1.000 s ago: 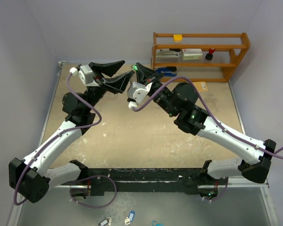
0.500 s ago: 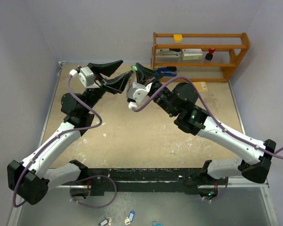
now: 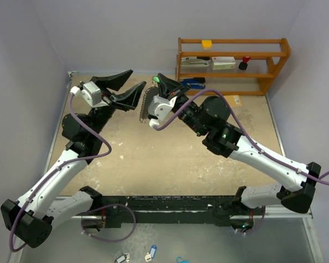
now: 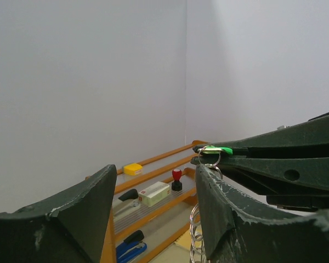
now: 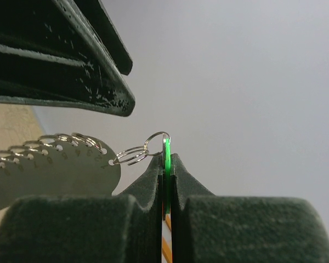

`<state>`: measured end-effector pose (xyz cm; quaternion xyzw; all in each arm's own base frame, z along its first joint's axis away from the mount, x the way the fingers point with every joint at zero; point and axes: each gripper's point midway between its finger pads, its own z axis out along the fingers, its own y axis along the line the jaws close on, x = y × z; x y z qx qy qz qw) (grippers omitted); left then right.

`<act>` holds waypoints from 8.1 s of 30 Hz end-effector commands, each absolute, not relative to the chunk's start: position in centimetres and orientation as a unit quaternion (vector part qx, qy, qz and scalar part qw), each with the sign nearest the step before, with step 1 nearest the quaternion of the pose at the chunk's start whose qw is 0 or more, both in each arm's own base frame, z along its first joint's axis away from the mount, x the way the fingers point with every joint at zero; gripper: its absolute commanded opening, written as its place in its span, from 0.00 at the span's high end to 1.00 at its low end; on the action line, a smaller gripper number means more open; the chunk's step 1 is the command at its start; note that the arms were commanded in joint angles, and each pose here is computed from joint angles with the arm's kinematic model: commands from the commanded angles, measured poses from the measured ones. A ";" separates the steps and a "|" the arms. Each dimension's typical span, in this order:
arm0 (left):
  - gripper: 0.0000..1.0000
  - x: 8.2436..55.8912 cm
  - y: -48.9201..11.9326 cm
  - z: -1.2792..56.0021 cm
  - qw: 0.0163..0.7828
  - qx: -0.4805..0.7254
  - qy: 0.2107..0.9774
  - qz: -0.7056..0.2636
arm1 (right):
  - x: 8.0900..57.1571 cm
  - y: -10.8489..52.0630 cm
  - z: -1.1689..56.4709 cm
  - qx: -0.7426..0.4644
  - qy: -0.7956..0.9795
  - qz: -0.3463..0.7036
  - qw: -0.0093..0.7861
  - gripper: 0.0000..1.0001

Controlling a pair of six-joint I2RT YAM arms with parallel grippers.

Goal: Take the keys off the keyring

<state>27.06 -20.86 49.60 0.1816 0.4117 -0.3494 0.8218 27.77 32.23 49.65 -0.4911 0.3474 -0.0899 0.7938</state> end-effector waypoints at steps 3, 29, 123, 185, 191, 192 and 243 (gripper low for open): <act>0.44 26.9 -19.7 49.7 0.830 0.168 0.418 -0.329 | 26.7 30.8 53.8 -0.450 0.326 -0.087 0.827 1.00; 0.48 29.8 -18.6 45.8 0.813 0.136 0.493 -0.277 | 27.1 31.6 53.3 -0.456 0.328 -0.086 0.823 1.00; 0.40 26.6 -20.1 49.7 0.863 0.147 0.322 -0.361 | 26.4 33.9 53.6 -0.461 0.318 -0.086 0.824 1.00; 1.00 19.8 -17.4 52.4 0.877 0.134 0.193 -0.419 | 27.0 33.4 51.4 -0.522 0.353 -0.117 0.768 1.00; 1.00 19.7 -18.4 52.6 0.864 0.151 0.197 -0.439 | 26.2 33.3 52.0 -0.544 0.351 -0.102 0.756 1.00; 1.00 19.7 -18.5 52.7 0.861 0.153 0.197 -0.443 | 26.1 33.3 52.0 -0.546 0.349 -0.099 0.755 1.00; 0.38 21.4 -20.9 50.7 0.847 0.242 0.288 -0.376 | 25.5 31.7 52.6 -0.512 0.339 -0.103 0.782 1.00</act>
